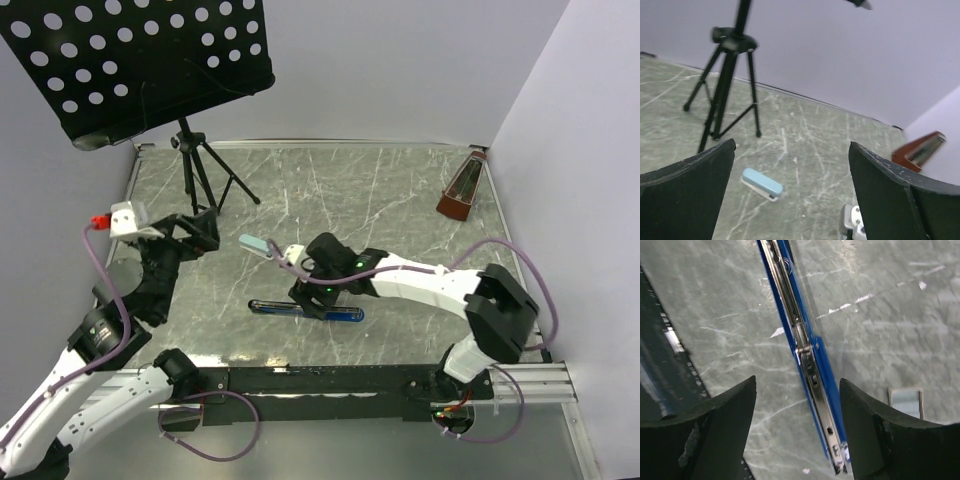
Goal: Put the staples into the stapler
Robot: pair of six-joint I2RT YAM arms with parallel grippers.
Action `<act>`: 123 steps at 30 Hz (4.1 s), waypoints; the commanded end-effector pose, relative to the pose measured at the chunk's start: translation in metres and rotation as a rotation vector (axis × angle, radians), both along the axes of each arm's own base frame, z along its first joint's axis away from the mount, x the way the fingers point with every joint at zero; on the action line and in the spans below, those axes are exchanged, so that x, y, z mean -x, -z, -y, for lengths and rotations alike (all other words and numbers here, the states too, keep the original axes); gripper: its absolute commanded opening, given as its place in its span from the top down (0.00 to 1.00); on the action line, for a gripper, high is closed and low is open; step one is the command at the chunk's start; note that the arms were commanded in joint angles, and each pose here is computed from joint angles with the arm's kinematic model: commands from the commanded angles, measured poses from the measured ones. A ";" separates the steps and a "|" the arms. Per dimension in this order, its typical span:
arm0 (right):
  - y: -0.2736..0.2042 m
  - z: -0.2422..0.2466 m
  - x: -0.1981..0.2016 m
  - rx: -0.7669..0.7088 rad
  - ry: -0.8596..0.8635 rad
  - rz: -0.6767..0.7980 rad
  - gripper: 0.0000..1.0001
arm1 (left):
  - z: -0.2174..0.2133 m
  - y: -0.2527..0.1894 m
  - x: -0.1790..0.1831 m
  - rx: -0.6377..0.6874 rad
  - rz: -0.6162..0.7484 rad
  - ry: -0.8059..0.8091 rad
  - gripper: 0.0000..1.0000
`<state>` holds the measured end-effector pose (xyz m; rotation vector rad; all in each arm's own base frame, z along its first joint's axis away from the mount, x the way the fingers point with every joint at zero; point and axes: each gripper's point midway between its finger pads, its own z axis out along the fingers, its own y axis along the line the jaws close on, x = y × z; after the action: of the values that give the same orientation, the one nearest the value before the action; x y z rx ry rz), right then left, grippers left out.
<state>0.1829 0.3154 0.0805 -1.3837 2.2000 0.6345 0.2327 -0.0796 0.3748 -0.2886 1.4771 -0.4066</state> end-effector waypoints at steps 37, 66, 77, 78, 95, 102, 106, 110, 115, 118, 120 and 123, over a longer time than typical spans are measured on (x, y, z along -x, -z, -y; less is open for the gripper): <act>0.010 0.009 -0.083 0.142 0.730 -0.005 1.00 | -0.060 0.073 -0.027 -0.073 -0.111 -0.191 0.01; -0.029 -0.018 -0.111 0.024 0.855 0.000 0.38 | -0.058 0.076 -0.028 -0.069 -0.119 -0.177 0.01; -0.022 0.046 -0.069 0.054 0.812 -0.045 0.48 | -0.054 0.078 -0.030 -0.070 -0.126 -0.157 0.01; -0.018 0.050 -0.061 0.067 0.792 -0.062 0.48 | -0.053 0.078 -0.030 -0.071 -0.127 -0.154 0.01; 0.028 0.014 0.001 0.148 0.583 -0.213 0.61 | -0.052 0.081 -0.032 -0.075 -0.139 -0.149 0.00; 0.023 0.000 -0.032 0.127 0.637 -0.126 0.71 | -0.055 0.080 -0.030 -0.075 -0.133 -0.162 0.01; 0.019 0.003 -0.051 0.109 0.689 -0.102 0.74 | -0.055 0.080 -0.030 -0.075 -0.130 -0.162 0.01; 0.004 0.008 -0.052 0.092 0.677 -0.089 0.62 | -0.055 0.080 -0.030 -0.077 -0.130 -0.159 0.01; -0.004 0.033 -0.069 0.059 0.770 -0.098 0.53 | -0.054 0.078 -0.029 -0.073 -0.126 -0.153 0.01; -0.001 0.047 -0.086 0.056 0.812 -0.105 0.52 | -0.054 0.079 -0.029 -0.074 -0.127 -0.153 0.01; 0.006 0.052 -0.097 0.071 0.821 -0.110 0.52 | -0.053 0.079 -0.029 -0.074 -0.127 -0.151 0.01; 0.013 0.051 -0.109 0.083 0.818 -0.116 0.52 | -0.054 0.079 -0.029 -0.075 -0.126 -0.153 0.01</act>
<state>0.2742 0.2597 0.0663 -0.3605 2.6382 0.3002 0.2624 -0.0255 0.2894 -0.3685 1.6017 -0.1937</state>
